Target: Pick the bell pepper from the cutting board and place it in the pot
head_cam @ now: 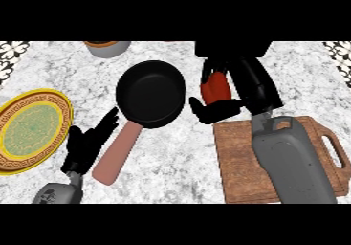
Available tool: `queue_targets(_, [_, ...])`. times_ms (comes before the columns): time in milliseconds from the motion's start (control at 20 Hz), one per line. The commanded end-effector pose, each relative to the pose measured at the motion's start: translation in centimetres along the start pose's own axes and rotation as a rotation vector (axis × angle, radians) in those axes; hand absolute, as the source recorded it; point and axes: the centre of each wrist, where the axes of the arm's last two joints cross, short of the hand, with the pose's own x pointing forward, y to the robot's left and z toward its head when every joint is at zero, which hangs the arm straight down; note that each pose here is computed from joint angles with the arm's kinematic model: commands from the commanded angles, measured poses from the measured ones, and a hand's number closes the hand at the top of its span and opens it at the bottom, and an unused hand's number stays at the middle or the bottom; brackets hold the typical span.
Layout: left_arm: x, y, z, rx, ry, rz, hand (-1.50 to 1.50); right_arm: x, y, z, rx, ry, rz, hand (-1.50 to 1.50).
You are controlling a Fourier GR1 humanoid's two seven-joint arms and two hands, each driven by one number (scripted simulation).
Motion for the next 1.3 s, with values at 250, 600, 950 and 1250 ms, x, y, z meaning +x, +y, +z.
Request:
queue_targets(250, [0.0, -1.3, 0.3, -0.018, -0.015, -0.005, 0.00, 5.5, 4.0, -7.0, 0.120, 0.055, 0.185, 1.50])
queue_targets(600, [-0.1, -0.6, -0.3, -0.021, -0.020, -0.022, 0.00, 6.3, 7.9, -9.1, 0.144, 0.079, 0.464, 1.50])
queue_targets(950, [0.9, -0.9, -1.4, -0.063, -0.034, -0.026, 0.00, 5.3, 9.5, -10.9, 0.321, 0.271, 0.640, 1.50])
queue_targets(1250, [1.6, -2.4, -1.8, -0.083, -0.045, -0.032, 0.00, 2.8, 10.0, -11.2, 0.520, 0.556, 0.654, -1.50])
